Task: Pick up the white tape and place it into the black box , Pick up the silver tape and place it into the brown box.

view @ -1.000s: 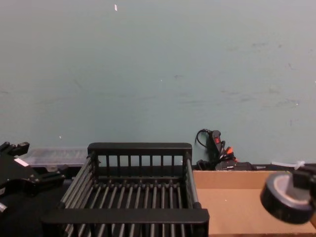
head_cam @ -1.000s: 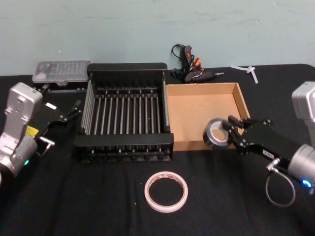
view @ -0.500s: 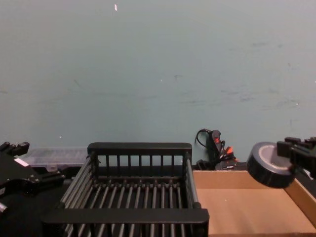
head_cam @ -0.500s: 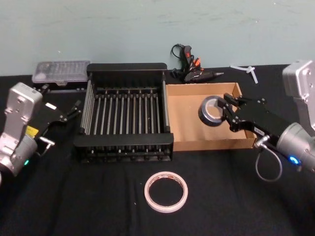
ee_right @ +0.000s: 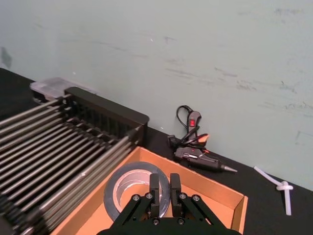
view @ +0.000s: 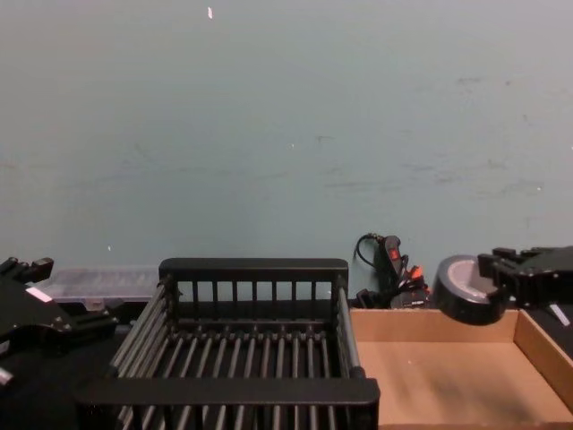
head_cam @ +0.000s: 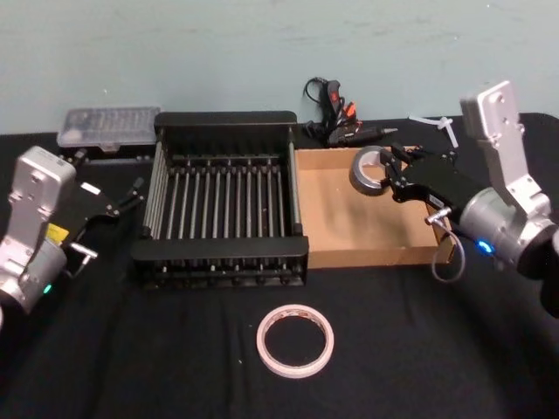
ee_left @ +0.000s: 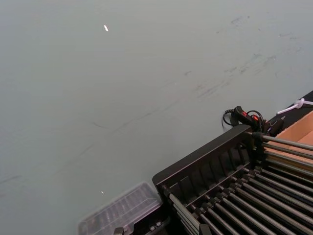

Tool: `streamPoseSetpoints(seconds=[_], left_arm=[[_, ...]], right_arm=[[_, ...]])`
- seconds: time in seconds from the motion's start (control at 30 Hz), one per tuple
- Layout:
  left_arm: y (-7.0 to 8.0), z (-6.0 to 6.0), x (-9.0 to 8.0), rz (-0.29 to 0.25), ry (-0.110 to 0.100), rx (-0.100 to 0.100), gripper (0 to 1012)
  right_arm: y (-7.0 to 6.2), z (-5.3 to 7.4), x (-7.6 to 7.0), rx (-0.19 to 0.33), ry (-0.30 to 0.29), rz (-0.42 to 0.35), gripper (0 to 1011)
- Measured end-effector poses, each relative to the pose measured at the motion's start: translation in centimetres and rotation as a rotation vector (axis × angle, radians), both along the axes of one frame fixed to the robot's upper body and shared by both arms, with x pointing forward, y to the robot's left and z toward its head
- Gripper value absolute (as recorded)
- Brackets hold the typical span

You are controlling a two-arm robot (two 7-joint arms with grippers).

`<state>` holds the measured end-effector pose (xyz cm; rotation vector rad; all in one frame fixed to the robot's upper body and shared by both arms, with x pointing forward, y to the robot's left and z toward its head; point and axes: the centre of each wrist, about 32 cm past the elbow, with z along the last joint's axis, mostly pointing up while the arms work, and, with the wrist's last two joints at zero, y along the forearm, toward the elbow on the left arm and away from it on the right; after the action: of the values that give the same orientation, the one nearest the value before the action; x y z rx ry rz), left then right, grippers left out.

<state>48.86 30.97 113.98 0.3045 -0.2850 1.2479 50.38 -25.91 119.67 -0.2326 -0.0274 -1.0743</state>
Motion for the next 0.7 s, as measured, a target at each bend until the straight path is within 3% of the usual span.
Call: streamPoseSetpoints(seconds=[0.43, 0.7], left_arm=[[0.0, 0.0, 0.0, 0.0, 0.0, 0.0, 1001], [0.0, 0.0, 0.0, 0.0, 0.0, 0.0, 1001]], right_arm=[[0.9, -2.0, 3.8, -0.027, 0.102, -0.064, 134], [1.3, -3.2, 5.0, -0.043, 0.148, -0.09, 134]])
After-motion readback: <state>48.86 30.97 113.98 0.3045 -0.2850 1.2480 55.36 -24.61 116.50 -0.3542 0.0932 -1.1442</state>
